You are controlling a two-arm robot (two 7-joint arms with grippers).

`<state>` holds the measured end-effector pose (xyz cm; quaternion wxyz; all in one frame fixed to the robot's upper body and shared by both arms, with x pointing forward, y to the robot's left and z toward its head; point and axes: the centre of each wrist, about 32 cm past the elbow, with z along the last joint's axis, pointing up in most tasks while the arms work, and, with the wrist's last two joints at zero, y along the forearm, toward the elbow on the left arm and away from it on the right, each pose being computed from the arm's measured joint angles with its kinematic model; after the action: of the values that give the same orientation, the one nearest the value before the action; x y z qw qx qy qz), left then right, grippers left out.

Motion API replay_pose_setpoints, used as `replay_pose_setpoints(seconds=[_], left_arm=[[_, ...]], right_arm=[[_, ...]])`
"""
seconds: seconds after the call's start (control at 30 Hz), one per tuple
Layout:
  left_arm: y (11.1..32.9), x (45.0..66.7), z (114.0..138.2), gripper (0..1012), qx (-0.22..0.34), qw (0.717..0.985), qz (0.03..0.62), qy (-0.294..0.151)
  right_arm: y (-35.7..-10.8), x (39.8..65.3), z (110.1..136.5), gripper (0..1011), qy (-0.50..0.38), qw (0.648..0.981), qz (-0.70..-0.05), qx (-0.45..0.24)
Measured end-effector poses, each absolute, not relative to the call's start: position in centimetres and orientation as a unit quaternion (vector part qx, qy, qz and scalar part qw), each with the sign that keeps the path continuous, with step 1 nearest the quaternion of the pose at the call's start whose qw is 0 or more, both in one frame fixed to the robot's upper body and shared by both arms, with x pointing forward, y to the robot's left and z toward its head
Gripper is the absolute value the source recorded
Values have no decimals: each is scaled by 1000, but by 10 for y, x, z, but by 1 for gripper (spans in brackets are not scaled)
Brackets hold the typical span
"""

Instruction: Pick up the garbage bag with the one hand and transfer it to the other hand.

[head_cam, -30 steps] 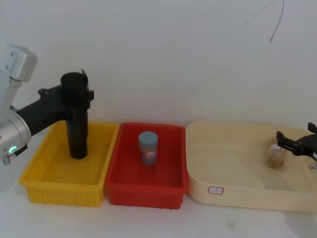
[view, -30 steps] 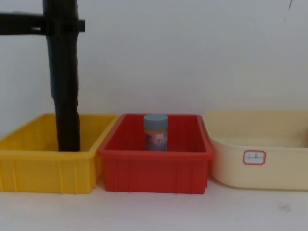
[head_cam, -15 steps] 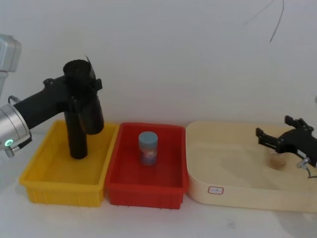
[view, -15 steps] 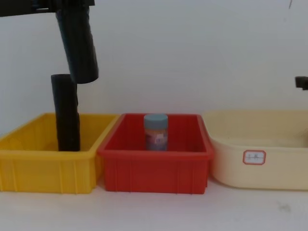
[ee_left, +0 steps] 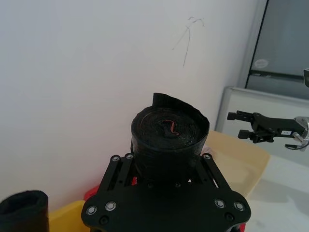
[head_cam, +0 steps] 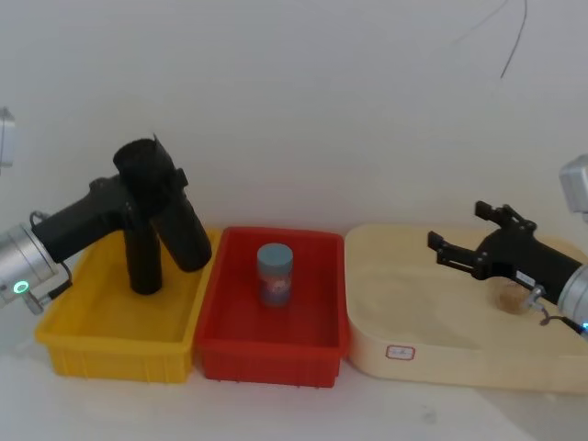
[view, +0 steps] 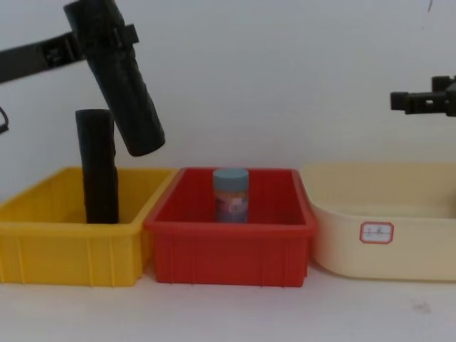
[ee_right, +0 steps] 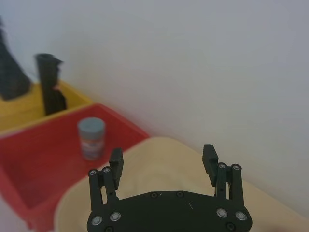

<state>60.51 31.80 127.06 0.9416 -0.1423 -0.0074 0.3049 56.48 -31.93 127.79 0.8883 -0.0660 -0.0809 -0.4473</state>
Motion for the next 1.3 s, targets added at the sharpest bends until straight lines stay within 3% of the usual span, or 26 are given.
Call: replay_pose_setpoints(seconds=[0.4,0.9,1.3], left_arm=[[316,634,1241,433,-187,950,249,12],[297,651,1254,433,-216,960,179,-18],[286,661,1263,433,-193,968,154,-35]], right_arm=[[-312,564,1282,1000,-95,910,-400,-48],[-306,544,1292,1000,-135,915,-378,-30],[-293,546,1290,1000,-138,920,-363,-52]])
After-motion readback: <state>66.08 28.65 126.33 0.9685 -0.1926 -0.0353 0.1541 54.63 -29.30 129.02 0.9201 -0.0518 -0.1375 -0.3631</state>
